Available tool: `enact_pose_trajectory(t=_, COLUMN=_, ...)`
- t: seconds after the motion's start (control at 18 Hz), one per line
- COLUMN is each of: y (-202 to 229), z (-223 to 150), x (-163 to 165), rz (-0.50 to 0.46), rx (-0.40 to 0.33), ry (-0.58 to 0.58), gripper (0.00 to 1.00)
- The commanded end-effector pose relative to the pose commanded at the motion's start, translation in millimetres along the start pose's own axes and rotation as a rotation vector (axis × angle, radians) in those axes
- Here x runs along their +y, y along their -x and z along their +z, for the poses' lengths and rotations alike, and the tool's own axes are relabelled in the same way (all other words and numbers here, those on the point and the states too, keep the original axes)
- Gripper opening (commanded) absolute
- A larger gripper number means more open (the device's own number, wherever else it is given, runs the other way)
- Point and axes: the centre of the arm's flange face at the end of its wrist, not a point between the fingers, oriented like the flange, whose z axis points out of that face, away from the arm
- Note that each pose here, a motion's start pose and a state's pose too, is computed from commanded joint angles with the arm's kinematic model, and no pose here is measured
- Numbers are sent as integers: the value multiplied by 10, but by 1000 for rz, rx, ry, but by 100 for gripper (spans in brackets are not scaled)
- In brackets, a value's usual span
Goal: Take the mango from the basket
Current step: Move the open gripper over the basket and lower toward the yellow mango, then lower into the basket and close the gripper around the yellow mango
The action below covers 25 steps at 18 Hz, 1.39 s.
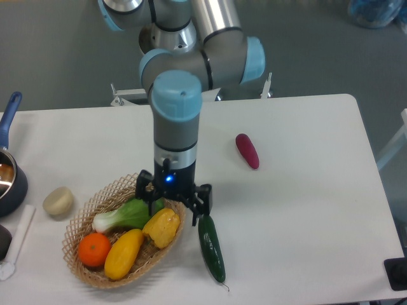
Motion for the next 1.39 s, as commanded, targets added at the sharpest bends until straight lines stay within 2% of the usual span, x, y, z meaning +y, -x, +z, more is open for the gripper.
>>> enact_pose_trajectory(t=0.28, y=-216, z=247, x=-13, rz=37, rx=31, ry=30, gripper=100)
enact_pose_trajectory(t=0.44, y=-366, z=521, x=-31, rz=58, rx=56, ry=61, gripper=100)
enact_pose_trajectory(t=0.78, y=-569, z=647, x=-108, rz=96, rx=69, ry=69, gripper=100)
enact_pose_trajectory(t=1.0, y=-681, z=766, x=-73, rz=213, rx=72, ry=94, gripper=100)
enact_pose_trajectory(t=1.39, y=-788, z=955, x=-133, rz=227, rx=86, ry=107, gripper=100)
